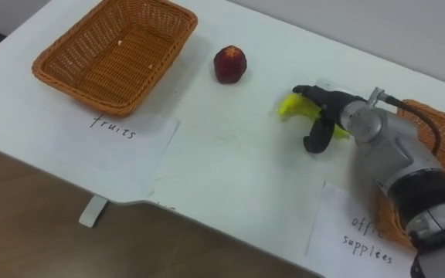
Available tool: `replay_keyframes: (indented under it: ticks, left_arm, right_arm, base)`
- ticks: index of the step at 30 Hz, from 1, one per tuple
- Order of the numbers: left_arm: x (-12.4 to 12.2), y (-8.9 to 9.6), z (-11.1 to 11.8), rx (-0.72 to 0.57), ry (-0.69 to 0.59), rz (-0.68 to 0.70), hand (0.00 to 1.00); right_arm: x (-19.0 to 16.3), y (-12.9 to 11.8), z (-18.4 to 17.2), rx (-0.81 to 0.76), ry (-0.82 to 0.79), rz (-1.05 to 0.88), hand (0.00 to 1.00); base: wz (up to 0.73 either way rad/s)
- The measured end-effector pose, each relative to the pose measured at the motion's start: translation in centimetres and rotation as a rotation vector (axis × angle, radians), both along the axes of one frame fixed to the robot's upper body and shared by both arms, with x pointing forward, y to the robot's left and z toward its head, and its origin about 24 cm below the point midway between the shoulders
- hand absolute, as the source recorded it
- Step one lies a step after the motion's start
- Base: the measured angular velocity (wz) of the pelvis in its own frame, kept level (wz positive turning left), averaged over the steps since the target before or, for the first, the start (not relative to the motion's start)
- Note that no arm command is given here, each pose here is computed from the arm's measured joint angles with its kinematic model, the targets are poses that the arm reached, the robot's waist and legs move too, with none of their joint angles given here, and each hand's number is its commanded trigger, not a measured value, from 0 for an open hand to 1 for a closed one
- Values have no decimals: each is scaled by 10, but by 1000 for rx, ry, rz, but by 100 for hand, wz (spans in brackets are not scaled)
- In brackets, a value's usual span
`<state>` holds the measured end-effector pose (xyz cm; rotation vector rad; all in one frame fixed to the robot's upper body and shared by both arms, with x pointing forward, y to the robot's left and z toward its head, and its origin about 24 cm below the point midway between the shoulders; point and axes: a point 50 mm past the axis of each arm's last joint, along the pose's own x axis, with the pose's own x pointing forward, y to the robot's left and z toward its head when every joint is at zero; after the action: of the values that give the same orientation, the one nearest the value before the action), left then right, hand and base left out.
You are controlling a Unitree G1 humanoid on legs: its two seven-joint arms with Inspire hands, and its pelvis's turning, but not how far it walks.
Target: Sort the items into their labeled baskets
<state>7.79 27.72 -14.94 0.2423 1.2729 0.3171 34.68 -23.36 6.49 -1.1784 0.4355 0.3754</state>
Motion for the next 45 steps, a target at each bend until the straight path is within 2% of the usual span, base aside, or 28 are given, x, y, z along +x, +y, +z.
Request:
replay_keyframes:
  ticks: [8,21,31,37,41,45]
  left_arm:
    - [-2,1,0,1,6,1,0]
    - [-6,4,0,-24,3,-5,0]
    - [-27,14,0,-3,30,86,0]
    - [-28,10,-1,-5,30,85,0]
    - [-31,10,-1,-12,8,134,0]
    - [-33,9,-2,-21,12,134,0]
  right_arm:
    - [3,2,9,-11,-68,0,100]
    - [1,21,17,28,-8,111,100]
    - [-11,42,20,52,18,229,100]
    - [-7,40,47,57,-93,229,100]
    - [-5,34,73,96,-209,202,100]
    - [-7,36,82,71,-254,197,100]
  base:
    - [0]
    - [-3]
    - [2]
    - [-1]
    - [3]
    - [4]
